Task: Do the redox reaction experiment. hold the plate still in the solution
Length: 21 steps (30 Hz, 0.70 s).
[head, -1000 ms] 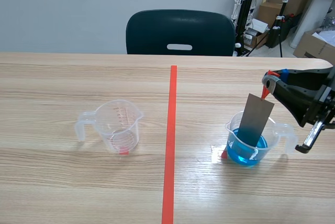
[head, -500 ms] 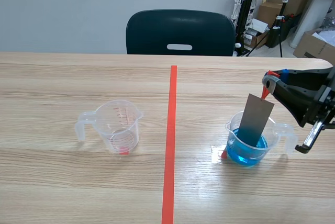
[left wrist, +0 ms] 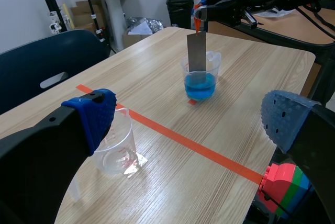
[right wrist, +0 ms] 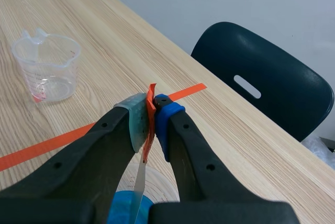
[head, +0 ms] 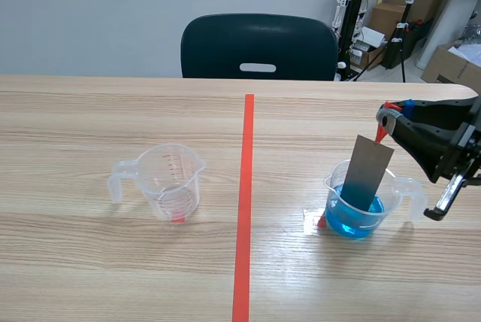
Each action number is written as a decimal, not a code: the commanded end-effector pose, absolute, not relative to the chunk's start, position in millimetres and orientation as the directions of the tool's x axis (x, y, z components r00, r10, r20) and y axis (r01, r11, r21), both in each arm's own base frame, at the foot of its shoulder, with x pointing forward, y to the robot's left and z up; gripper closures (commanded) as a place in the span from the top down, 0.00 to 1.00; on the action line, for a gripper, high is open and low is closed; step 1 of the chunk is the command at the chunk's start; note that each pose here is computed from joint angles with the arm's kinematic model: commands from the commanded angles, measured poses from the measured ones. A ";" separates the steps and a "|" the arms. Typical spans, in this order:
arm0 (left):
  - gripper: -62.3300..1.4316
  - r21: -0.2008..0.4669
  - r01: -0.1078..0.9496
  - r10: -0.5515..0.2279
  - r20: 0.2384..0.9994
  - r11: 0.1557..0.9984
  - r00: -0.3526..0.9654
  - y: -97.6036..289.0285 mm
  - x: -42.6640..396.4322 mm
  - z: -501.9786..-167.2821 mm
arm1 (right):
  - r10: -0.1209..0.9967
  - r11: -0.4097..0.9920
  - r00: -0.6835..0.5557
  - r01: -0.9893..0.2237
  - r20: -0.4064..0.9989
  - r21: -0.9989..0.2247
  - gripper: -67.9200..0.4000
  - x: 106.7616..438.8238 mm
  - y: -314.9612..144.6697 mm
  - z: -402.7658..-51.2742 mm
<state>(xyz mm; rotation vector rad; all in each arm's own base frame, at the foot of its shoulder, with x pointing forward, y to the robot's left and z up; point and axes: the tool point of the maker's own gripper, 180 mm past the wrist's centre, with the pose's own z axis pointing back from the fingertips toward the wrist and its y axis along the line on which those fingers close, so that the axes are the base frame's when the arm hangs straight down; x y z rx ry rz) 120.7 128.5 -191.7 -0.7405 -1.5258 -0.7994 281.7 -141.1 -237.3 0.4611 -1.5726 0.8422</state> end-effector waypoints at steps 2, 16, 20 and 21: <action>0.93 0.070 0.822 0.040 0.993 0.564 -0.112 126.4 121.5 -184.9 | 0.151 0.662 -0.217 -0.702 0.964 -0.262 0.01 285.6 -142.2 -226.8; 0.93 0.070 0.822 0.040 0.993 0.564 -0.112 126.4 121.5 -184.9 | 0.151 0.662 -0.217 -0.702 0.964 -0.262 0.01 285.6 -142.2 -226.8; 0.93 0.070 0.822 0.040 0.993 0.564 -0.112 126.4 121.5 -184.9 | 0.151 0.662 -0.217 -0.702 0.964 -0.262 0.01 285.6 -142.2 -226.8; 0.93 0.070 0.822 0.040 0.993 0.564 -0.112 126.4 121.5 -184.9 | 0.151 0.662 -0.217 -0.702 0.964 -0.262 0.01 285.6 -142.2 -226.8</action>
